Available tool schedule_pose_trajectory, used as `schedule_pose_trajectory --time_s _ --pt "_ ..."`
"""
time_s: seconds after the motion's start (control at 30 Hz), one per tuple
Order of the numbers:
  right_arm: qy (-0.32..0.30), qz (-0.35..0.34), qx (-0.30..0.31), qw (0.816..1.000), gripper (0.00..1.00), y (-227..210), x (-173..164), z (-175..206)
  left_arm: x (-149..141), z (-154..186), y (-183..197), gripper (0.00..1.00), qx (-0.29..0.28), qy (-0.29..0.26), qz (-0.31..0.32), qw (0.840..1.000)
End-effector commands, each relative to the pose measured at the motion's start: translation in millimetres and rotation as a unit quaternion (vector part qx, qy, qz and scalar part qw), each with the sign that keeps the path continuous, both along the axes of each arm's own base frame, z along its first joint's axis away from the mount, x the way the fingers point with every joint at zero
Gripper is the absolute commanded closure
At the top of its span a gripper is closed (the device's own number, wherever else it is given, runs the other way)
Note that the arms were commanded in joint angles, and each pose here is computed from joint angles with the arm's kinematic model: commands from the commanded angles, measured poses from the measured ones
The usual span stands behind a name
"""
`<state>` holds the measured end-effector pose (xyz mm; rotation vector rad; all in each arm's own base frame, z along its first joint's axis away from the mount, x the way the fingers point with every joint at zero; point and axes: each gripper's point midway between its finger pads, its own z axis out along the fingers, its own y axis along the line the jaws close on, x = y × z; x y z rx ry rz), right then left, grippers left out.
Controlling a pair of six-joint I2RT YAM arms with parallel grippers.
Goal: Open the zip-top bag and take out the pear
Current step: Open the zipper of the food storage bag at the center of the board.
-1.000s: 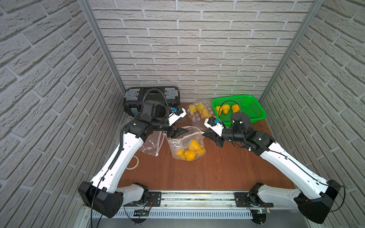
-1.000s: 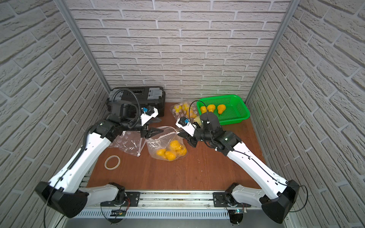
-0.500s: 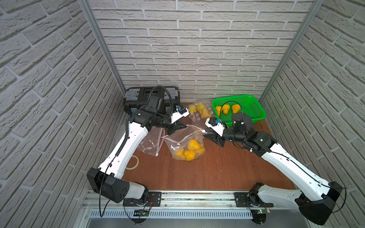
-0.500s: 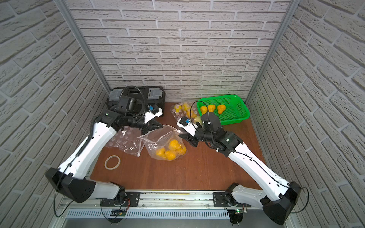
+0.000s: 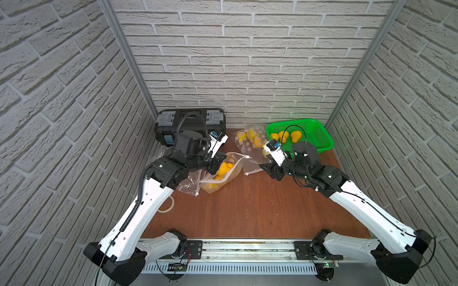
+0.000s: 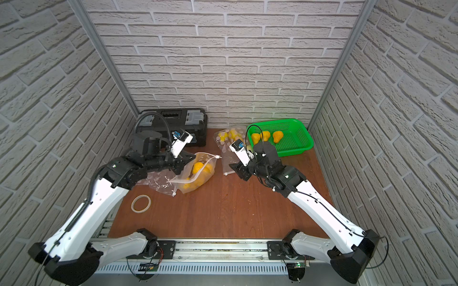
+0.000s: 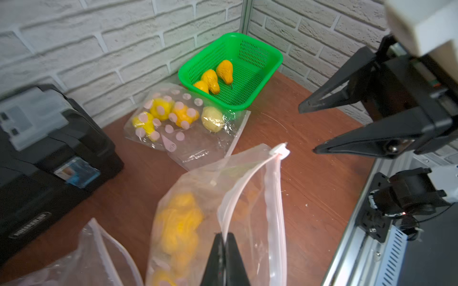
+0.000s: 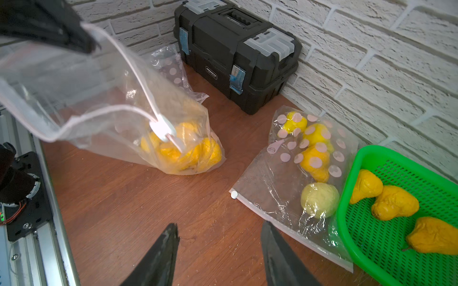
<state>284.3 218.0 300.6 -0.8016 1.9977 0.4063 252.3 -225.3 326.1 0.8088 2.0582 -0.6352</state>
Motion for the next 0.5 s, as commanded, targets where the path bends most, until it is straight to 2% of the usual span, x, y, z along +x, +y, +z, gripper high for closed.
schedule_pose_trajectory --time_s 0.0,0.17,0.27,0.43,0.47 --pt "0.052 -0.055 0.053 0.996 0.52 -8 -7 2 16 -8 -36 1.0 -0.091 0.044 0.061 0.993" --pt "0.154 -0.164 0.119 0.967 0.56 -33 -28 -15 31 -49 -89 1.0 -0.105 0.098 0.097 0.985" --pt "0.212 -0.167 0.172 0.947 0.61 -29 -49 -24 40 -64 -118 1.0 -0.12 0.108 0.106 0.981" --pt "0.283 -0.241 0.26 0.891 0.81 -40 -65 -57 40 -78 -161 1.0 -0.14 0.114 0.103 0.978" --pt "0.288 -0.25 0.275 0.882 0.83 -40 -65 -63 38 -81 -166 1.0 -0.144 0.121 0.098 0.977"
